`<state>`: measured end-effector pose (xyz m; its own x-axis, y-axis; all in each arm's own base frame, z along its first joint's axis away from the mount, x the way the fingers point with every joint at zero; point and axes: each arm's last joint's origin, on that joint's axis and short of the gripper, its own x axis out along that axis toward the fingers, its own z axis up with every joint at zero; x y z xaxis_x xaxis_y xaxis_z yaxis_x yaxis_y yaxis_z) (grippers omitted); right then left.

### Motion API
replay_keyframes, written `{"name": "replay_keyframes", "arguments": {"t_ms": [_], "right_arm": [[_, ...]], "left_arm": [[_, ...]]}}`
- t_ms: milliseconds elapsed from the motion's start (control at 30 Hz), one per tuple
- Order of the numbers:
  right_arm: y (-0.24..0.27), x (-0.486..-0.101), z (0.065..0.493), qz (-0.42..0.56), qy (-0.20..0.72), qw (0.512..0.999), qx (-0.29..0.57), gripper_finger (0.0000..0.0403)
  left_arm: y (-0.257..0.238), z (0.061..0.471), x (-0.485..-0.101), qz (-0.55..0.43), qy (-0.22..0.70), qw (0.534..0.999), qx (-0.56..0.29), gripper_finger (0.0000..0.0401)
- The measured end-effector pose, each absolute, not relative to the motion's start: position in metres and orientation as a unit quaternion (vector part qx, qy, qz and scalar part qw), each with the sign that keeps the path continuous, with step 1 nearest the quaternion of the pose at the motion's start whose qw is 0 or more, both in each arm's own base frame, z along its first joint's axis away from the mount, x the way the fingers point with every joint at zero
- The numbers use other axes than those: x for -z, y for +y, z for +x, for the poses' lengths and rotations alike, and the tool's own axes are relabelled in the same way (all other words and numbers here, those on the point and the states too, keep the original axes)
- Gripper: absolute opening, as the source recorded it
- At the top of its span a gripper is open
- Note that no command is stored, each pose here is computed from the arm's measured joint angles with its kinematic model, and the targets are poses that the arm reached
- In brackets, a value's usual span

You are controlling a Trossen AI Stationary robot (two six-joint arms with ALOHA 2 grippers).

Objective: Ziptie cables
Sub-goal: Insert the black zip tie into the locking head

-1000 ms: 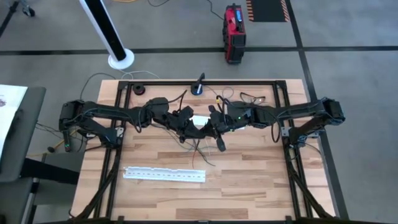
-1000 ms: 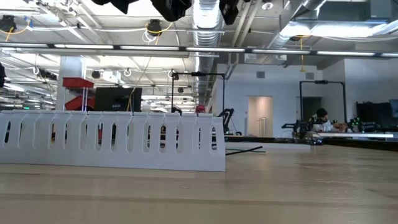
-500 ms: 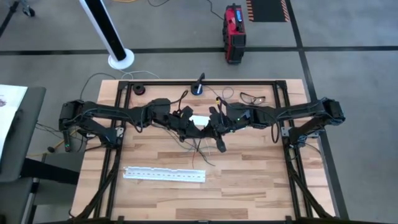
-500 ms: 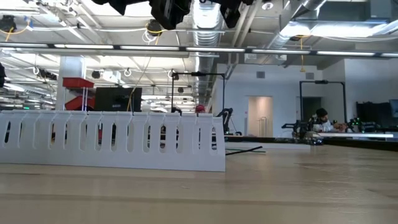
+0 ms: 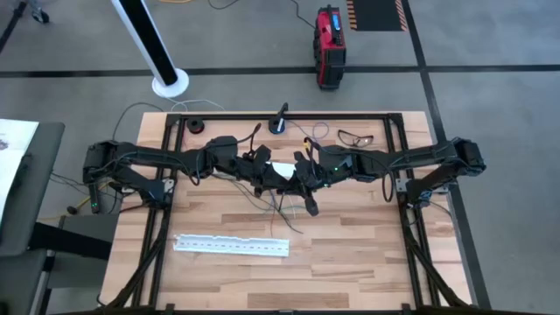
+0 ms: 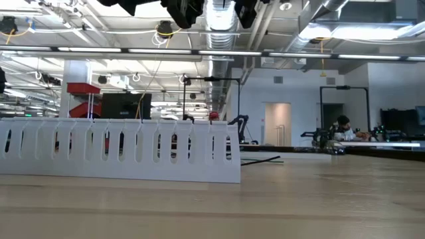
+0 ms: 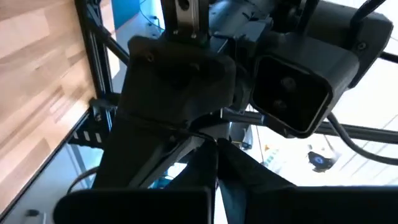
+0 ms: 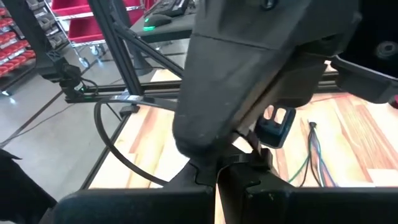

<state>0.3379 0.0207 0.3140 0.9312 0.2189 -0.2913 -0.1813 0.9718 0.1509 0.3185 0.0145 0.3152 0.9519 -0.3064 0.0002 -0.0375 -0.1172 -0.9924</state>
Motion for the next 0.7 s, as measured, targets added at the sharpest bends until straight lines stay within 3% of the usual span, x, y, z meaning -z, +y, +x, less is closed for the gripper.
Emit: {"name": "replay_keyframes", "arguments": {"t_ms": [367,700], "right_arm": [[0.022,-0.313,0.338,0.061,0.159,0.98,-0.104,0.0],[0.022,-0.312,0.337,0.062,0.163,0.979,-0.1,0.0]], "left_arm": [[0.004,0.318,-0.308,-0.737,0.16,0.65,0.095,0.0],[0.017,0.318,-0.309,-0.735,0.141,0.657,0.087,0.0]]}}
